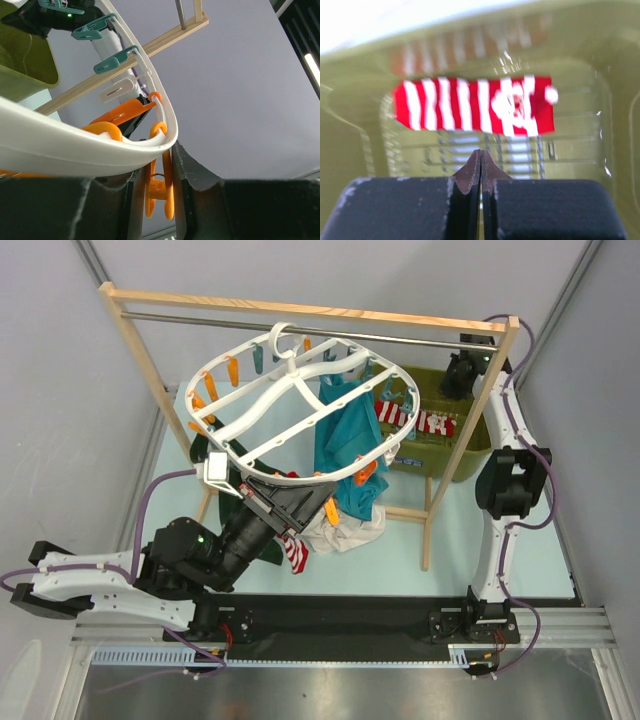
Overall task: Clip the socks to the hanger
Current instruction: Pick up the sock from the bin.
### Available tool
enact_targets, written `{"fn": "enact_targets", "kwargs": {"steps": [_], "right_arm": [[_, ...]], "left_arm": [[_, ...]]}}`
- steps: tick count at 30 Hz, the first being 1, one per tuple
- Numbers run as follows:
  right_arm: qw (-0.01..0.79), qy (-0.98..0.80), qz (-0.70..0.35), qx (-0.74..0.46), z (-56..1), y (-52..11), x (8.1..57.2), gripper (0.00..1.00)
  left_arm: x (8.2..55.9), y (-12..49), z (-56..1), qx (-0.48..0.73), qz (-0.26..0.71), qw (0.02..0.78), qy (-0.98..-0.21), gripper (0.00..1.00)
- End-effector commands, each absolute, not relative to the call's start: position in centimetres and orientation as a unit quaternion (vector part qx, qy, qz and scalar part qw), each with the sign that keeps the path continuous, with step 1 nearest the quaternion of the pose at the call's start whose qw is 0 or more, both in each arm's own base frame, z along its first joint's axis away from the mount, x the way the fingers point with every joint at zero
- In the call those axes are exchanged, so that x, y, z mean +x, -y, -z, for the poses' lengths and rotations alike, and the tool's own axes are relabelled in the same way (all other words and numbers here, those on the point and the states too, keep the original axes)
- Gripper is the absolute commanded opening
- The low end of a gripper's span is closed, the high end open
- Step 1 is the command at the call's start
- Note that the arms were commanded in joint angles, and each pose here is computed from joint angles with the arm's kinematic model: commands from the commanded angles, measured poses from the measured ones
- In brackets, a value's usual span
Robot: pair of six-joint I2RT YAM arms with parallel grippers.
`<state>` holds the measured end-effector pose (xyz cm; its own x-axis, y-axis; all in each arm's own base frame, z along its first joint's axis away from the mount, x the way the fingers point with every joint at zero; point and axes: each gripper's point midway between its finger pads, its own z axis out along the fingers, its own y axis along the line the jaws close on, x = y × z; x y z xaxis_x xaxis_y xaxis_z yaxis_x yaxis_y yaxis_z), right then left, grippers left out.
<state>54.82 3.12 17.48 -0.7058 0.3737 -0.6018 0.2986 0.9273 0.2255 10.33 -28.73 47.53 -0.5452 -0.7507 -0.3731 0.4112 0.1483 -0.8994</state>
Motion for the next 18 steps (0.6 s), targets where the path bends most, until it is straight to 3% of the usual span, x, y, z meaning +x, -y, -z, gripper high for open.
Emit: {"fn": "enact_targets", "kwargs": {"steps": [1,8,12,18], "right_arm": [[0.358,-0.905,-0.102,0.209,-20.6,-1.7,55.4,0.00],[0.368,-0.900,-0.153,0.179,-20.6,-2.8,56.4,0.00],[0.328,-0.917,-0.197,0.115,-17.4,-5.8,56.4,0.46],[0.306,-0.936,-0.151,0.083,-14.3,-7.3,54.4,0.81]], "left_arm": [[10.7,28.0,-48.0,-0.154,0.636,0.460,-0.600,0.00],[10.6,28.3,-48.0,-0.151,0.638,0.458,-0.600,0.00],[10.5,28.5,-47.9,-0.150,0.639,0.456,-0.602,0.00],[10.9,27.7,-48.0,-0.152,0.632,0.470,-0.597,0.00]]}}
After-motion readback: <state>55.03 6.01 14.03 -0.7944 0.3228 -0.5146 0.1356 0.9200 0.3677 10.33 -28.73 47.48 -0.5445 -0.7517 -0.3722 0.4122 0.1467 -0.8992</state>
